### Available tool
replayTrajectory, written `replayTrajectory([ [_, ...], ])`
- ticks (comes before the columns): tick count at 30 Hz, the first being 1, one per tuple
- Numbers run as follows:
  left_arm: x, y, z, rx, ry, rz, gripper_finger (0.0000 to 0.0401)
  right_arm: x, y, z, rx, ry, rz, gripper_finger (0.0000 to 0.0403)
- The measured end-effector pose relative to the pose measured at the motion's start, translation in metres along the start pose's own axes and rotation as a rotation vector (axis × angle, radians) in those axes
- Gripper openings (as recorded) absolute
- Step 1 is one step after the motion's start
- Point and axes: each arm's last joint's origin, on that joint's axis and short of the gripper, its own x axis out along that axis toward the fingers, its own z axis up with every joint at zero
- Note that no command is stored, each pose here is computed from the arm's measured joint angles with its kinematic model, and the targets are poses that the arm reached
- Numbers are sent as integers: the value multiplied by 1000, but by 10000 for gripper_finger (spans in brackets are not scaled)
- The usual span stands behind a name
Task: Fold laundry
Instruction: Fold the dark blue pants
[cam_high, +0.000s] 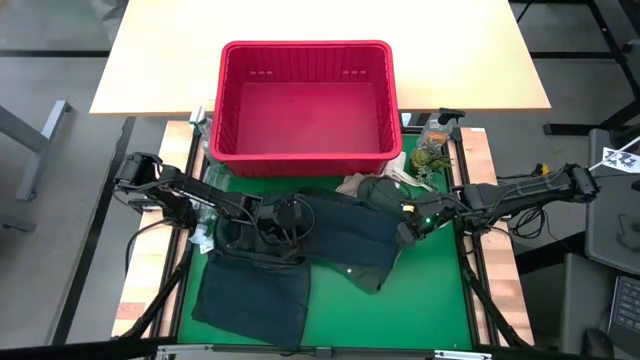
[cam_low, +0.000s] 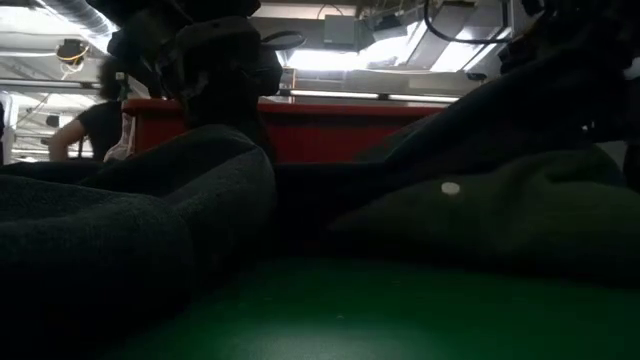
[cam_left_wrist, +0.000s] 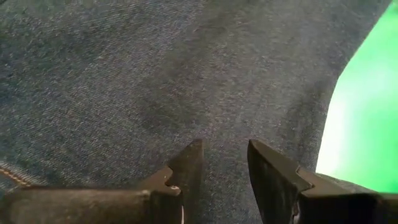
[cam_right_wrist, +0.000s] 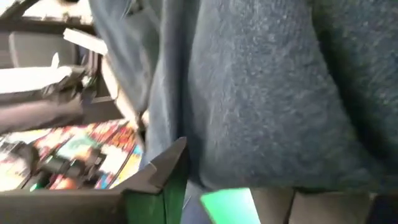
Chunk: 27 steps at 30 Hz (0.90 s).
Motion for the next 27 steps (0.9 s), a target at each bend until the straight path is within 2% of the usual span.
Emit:
replayTrajectory([
  [5, 0, 0, 0, 0, 0, 0, 121, -5, 11, -1, -9, 62, 50, 149],
  [15, 0, 0, 0, 0, -4, -3, 121, -8, 18, 0, -20, 57, 74, 143],
  [22, 0, 0, 0, 0, -5, -3, 121, -2, 16, 5, 5, -71, 10, 143],
  [25, 0, 0, 1, 0, -5, -3, 121, 4, 14, 7, -5, -65, -19, 139],
  [27, 0, 0, 1, 0, -5, -3, 121, 7, 13, 8, -8, -59, -33, 123],
])
